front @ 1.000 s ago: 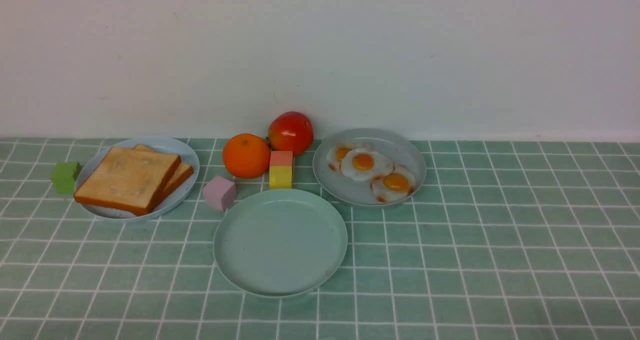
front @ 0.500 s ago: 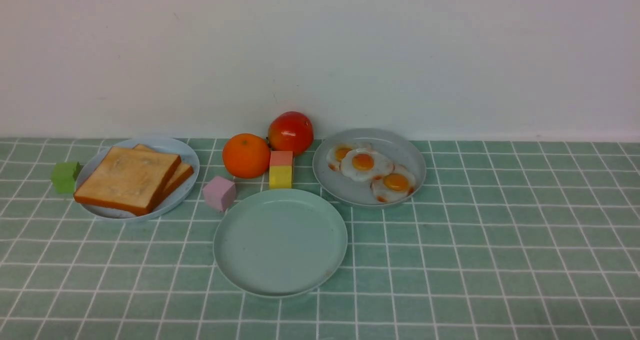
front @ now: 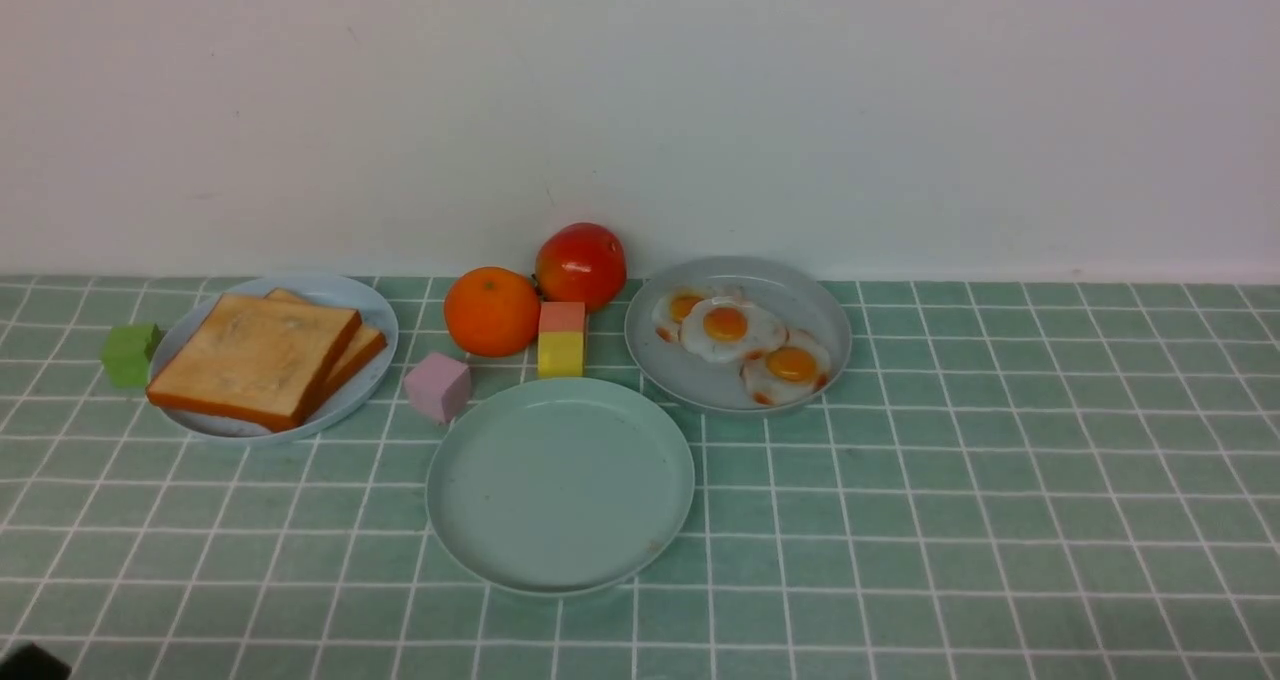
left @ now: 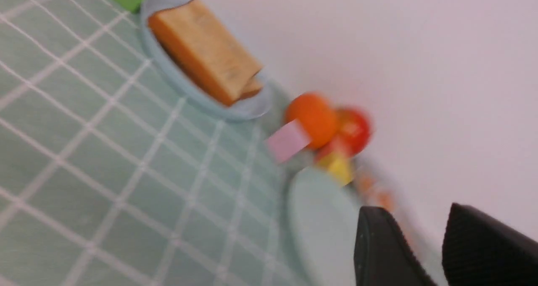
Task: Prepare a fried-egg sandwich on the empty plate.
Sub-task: Use the left arm to grab a slice of bread
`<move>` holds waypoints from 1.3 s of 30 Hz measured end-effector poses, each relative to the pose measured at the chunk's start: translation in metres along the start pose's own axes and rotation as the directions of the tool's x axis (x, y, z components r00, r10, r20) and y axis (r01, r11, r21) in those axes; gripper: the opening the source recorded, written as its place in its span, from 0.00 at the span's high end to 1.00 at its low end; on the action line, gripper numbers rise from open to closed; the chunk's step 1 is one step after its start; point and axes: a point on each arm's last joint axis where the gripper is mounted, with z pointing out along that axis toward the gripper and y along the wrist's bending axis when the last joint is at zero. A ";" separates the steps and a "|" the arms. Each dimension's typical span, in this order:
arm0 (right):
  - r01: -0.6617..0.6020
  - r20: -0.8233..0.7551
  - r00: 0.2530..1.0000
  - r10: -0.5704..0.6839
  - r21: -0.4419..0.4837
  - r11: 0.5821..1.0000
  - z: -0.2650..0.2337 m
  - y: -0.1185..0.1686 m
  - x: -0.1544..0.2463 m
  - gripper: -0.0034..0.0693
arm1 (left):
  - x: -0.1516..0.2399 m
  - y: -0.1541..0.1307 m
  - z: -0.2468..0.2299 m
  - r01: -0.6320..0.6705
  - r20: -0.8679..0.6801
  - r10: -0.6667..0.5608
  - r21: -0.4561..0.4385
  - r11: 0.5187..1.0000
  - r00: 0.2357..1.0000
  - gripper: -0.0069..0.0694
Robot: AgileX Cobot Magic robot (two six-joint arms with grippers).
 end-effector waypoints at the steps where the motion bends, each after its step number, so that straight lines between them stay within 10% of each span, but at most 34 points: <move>1: 0.000 0.000 1.000 0.000 0.000 1.000 0.000 0.000 0.000 0.62 | 0.000 0.000 0.000 0.010 0.005 -0.010 0.003 1.000 1.000 0.60; 9: -0.164 0.030 0.986 0.165 -0.038 0.986 0.000 0.003 -0.002 0.62 | -0.015 -0.028 -0.006 0.036 -0.057 -0.032 0.066 0.997 0.998 0.71; 12: -0.415 0.038 0.906 0.421 -0.101 0.904 0.001 0.007 -0.005 0.62 | -0.022 -0.044 -0.007 -0.037 -0.142 0.046 0.063 0.997 0.989 0.81; 16: -0.762 0.059 0.613 0.788 -0.219 0.609 -0.001 0.008 -0.017 0.62 | -0.039 -0.080 0.011 -0.259 -0.456 0.248 0.039 0.965 0.855 0.93; 21: -0.834 0.051 0.490 0.870 -0.261 0.485 -0.003 0.008 -0.022 0.62 | -0.051 -0.094 0.051 -0.447 -0.648 0.392 0.088 0.890 0.653 0.93; 26: -0.715 -0.065 0.670 0.739 -0.325 0.619 -0.022 0.022 -0.053 0.67 | -0.055 -0.099 0.105 -0.512 -0.682 0.436 0.104 0.853 0.588 0.93; 30: -0.449 -0.222 0.892 0.393 -0.345 0.824 -0.037 0.028 -0.107 0.91 | -0.050 -0.102 0.178 -0.598 -0.680 0.515 0.140 0.789 0.521 0.93; 39: -0.154 -0.387 0.922 0.010 -0.342 0.927 -0.008 0.021 -0.177 0.95 | -0.032 -0.099 0.275 -0.722 -0.755 0.552 0.154 0.674 0.354 0.93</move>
